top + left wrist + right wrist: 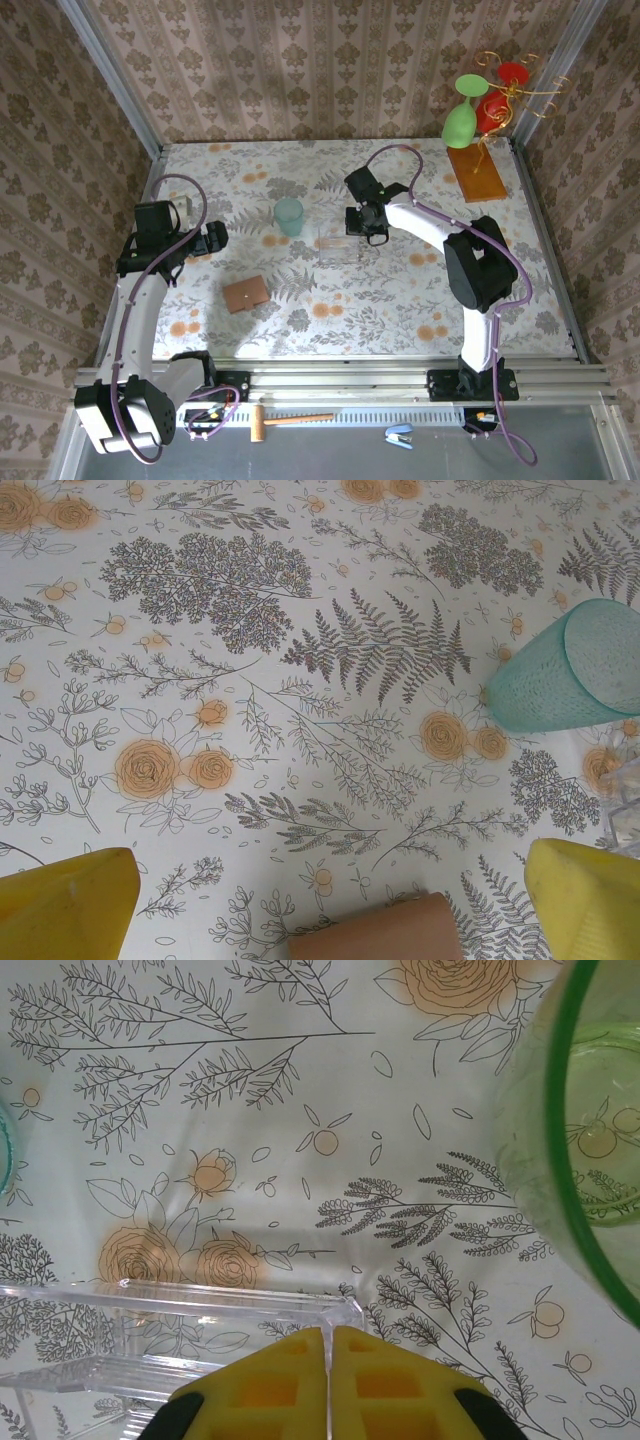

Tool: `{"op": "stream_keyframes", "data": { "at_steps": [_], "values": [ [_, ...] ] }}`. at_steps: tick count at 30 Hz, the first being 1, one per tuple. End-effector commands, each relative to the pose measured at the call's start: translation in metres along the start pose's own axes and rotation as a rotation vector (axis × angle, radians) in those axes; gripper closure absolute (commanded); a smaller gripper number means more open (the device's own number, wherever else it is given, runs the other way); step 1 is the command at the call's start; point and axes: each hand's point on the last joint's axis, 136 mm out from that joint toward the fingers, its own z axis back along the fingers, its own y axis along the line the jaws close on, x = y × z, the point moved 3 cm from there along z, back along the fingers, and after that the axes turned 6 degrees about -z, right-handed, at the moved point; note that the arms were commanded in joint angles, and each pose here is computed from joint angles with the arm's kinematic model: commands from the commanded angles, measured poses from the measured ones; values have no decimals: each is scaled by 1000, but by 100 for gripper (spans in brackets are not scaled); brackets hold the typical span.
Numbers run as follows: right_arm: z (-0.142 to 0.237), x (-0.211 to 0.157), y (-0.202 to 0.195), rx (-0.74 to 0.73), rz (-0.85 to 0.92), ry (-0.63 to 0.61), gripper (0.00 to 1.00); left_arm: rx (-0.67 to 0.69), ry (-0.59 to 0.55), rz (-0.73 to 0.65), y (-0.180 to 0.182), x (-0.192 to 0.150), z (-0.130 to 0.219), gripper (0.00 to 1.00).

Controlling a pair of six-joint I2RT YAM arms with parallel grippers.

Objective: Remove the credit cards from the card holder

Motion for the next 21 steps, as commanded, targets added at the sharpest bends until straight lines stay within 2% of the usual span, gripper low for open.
{"op": "stream_keyframes", "data": {
  "at_steps": [1, 12, 21],
  "values": [
    [5, 6, 1, -8, -18, -11, 90, -11, 8, -3, 0, -3, -2, 0],
    [18, 9, 7, 30, -19, -21, 85, -12, 24, 1, 0, -6, -4, 0],
    [49, 13, 9, 63, -15, -59, 79, 1, 160, 4, -15, -26, -18, 0]
  ]
}}
